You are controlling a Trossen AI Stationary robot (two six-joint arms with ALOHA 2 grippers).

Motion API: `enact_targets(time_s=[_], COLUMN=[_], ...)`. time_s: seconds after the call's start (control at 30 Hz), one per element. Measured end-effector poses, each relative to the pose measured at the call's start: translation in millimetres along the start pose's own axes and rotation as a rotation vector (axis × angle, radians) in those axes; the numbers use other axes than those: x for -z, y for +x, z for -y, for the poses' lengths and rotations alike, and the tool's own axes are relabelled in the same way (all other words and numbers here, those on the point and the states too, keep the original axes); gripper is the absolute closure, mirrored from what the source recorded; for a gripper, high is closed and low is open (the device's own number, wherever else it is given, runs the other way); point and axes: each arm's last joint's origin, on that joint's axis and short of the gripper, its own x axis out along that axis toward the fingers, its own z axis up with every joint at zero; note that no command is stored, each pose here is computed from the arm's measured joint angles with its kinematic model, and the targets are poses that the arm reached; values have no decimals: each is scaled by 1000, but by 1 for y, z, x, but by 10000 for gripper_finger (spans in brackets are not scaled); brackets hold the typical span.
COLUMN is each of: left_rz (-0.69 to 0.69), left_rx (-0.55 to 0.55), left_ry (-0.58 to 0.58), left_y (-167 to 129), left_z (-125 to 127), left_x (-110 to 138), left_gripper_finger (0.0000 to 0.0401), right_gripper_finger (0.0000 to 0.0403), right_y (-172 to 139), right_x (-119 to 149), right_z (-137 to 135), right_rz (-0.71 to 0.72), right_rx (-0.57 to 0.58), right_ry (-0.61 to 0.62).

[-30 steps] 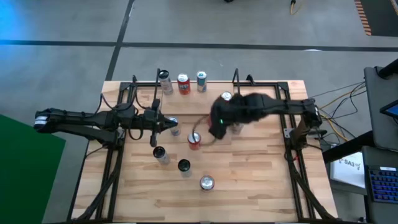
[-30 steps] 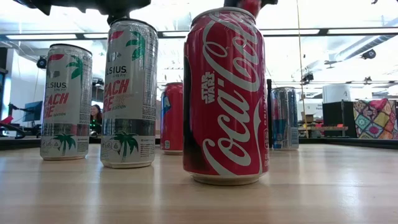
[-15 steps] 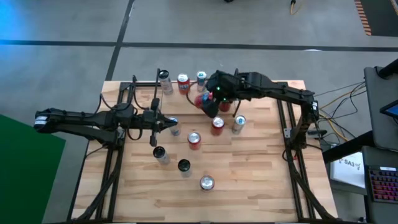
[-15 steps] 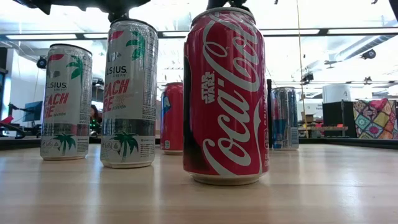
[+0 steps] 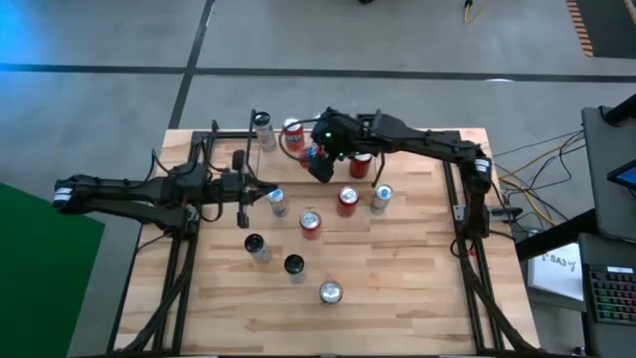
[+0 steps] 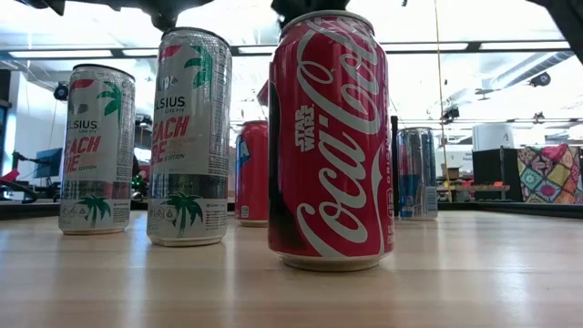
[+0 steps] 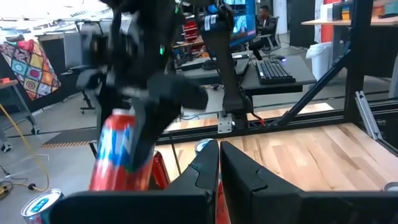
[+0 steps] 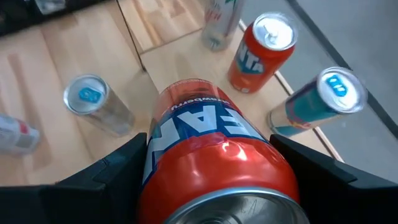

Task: Place canned beverage on shelf
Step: Put the bottom orange soda can on the shelf aligned with the other orange soda can

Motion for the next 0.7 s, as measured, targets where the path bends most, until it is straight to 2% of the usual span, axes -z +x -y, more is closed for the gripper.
enact_targets(time_s=[0.3, 0.7], left_rz=[-13, -24], left_rx=[2, 4], left_ry=[-5, -8], left_y=[-6, -6], left_z=[-1, -1], left_x=[0, 1], left_gripper_finger=[401, 401], right_gripper_finger=[113, 113], right_y=[40, 64], right_x=[-3, -9], right_z=[0, -2], right_rz=[-105, -180], right_rx=[28, 43], right_ry=[-63, -138])
